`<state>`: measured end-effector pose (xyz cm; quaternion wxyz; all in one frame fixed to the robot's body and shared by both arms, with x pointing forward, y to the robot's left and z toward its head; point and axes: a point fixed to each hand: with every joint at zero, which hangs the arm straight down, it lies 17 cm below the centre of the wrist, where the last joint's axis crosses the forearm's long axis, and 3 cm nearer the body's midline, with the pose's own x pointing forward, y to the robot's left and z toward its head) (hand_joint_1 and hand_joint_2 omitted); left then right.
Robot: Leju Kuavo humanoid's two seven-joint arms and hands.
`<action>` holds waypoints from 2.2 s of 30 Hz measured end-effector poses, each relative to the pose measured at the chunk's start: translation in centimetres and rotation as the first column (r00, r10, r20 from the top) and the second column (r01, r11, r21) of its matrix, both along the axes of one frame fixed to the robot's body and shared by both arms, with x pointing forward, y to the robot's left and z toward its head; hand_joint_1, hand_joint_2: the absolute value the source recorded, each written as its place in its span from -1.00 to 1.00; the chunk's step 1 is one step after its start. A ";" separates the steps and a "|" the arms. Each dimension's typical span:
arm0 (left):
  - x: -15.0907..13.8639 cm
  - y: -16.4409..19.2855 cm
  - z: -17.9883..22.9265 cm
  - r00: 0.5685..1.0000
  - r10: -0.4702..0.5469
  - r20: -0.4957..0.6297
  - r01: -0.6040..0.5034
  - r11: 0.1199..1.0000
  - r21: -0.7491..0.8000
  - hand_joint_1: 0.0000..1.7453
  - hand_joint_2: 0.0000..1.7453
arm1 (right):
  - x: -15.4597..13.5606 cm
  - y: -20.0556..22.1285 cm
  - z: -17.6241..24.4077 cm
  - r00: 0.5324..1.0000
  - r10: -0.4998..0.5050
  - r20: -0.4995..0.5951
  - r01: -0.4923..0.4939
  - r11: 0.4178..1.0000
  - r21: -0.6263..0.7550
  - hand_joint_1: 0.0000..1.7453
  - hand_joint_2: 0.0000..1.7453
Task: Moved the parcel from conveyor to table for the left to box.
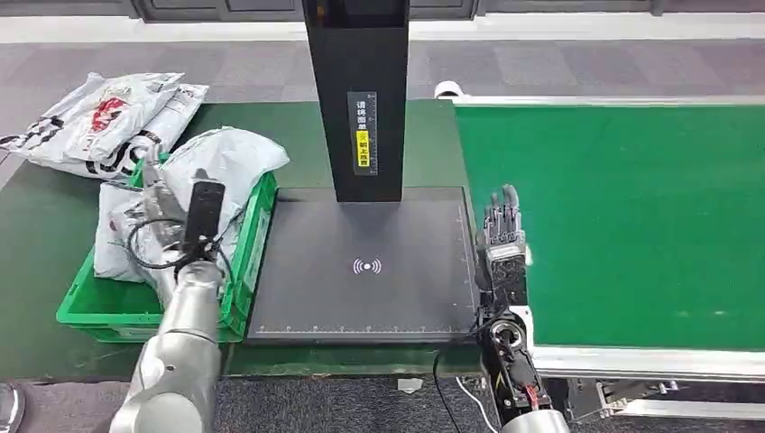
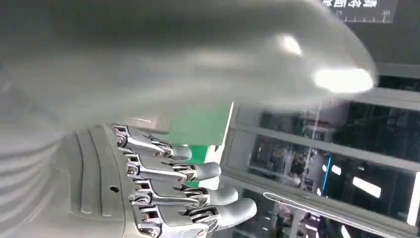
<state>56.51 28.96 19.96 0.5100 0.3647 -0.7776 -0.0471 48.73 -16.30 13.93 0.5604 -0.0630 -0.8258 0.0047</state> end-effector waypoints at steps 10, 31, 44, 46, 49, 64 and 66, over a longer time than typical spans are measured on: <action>0.1 -14.9 2.1 0.911 -0.395 0.116 0.409 0.836 -0.367 -1.00 1.00 | 2.4 0.5 1.7 0.993 -0.109 0.040 0.113 0.983 -0.142 -1.00 -1.00; -2.5 -25.2 -0.8 0.776 -0.629 0.038 0.585 0.696 -0.415 -1.00 1.00 | 3.3 3.0 1.9 0.987 -0.153 0.048 0.160 0.955 -0.251 -1.00 1.00; -4.2 -25.9 -1.8 0.773 -0.634 0.038 0.597 0.705 -0.383 -1.00 1.00 | 2.0 2.8 0.2 0.983 -0.178 0.039 0.182 0.938 -0.294 -1.00 1.00; -4.3 -26.0 -1.7 0.773 -0.633 0.040 0.599 0.708 -0.374 -1.00 1.00 | 2.0 2.9 0.1 0.984 -0.175 0.039 0.179 0.938 -0.297 -1.00 1.00; -4.5 -26.0 -1.6 0.788 -0.615 0.034 0.590 0.737 -0.331 -1.00 1.00 | 1.5 2.7 -0.5 0.983 -0.180 0.024 0.179 0.943 -0.279 -1.00 1.00; -7.3 -27.7 -1.3 0.782 -0.617 0.084 0.606 0.723 -0.331 -1.00 1.00 | -1.3 3.0 -1.2 0.984 -0.177 0.027 0.178 0.961 -0.212 -1.00 1.00; -7.5 -27.8 -1.3 0.779 -0.622 0.085 0.612 0.721 -0.325 -1.00 1.00 | -1.4 3.1 -1.0 0.984 -0.171 0.040 0.176 0.958 -0.225 -1.00 1.00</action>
